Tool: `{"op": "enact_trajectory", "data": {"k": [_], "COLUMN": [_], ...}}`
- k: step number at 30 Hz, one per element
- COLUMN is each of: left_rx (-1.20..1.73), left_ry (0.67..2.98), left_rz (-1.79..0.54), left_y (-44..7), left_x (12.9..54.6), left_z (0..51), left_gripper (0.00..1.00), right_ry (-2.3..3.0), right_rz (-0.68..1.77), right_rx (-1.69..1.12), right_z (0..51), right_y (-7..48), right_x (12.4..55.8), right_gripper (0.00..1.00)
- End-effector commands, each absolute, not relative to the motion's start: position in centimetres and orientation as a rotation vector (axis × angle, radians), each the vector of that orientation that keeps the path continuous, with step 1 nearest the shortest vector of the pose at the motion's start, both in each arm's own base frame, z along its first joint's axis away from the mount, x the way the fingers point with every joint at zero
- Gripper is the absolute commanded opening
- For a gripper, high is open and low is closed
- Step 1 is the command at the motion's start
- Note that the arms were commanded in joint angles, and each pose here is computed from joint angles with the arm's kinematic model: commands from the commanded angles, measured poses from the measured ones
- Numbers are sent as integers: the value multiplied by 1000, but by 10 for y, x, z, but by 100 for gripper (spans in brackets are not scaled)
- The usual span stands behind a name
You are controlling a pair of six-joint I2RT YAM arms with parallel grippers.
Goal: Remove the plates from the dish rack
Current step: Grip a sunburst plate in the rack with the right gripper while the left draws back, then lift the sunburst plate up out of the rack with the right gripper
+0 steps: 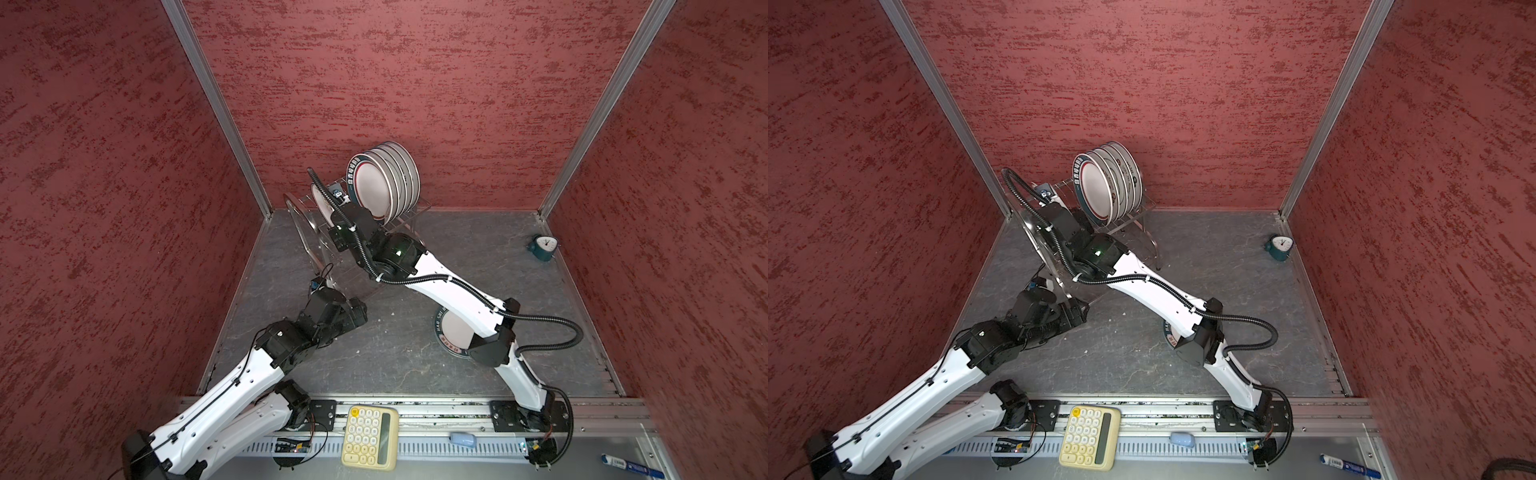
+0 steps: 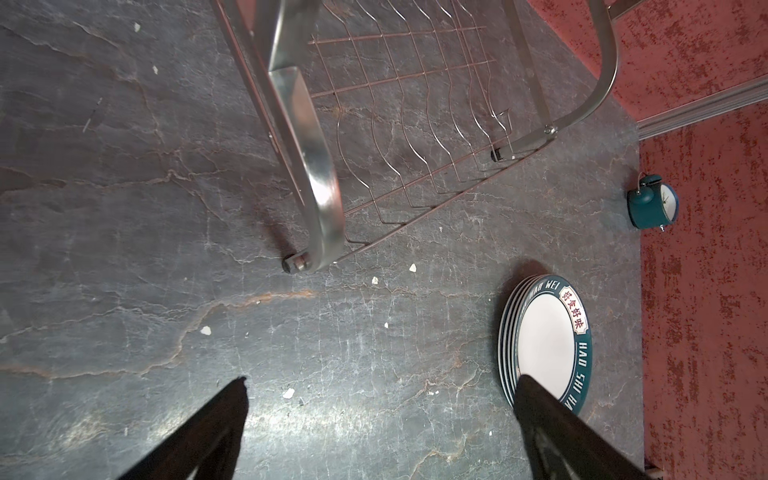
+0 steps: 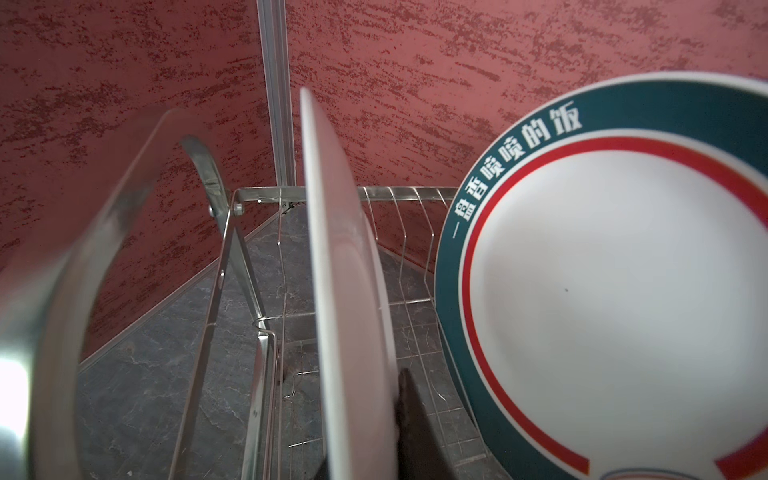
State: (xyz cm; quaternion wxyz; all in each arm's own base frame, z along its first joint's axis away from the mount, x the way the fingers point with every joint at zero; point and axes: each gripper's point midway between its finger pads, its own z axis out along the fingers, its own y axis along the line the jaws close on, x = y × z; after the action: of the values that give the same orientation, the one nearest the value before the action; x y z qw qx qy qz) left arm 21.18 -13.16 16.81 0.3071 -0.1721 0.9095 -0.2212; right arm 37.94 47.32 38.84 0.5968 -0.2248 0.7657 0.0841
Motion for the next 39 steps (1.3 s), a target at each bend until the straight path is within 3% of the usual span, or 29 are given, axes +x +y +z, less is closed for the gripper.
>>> {"op": "enact_trajectory", "data": {"k": [1,13,27,34,39], "left_rx": [-482,-438,-375,-246,-115], "left_ry": [2384,2372,2342,2319,2290], "left_rz": [-570,-536,-545,-629,-712], "left_y": [-124,-120,-127,-156,-193], "left_x": [211,212,216,218,218], "left_z": [170,176,188,198,207], "left_gripper": [99,99,99,99,99], "right_ry": [1733,1542,1414,1527,1673], "right_rz": [208,87,125,293,363], "right_rx": [-530,-437,-266,-212,-47], "right_z": [396,461,571,565,514], "right_y": [480,457,371,299,212], "right_x": [380,379,342,296,270], "right_gripper": [4,0,0,0,0]}}
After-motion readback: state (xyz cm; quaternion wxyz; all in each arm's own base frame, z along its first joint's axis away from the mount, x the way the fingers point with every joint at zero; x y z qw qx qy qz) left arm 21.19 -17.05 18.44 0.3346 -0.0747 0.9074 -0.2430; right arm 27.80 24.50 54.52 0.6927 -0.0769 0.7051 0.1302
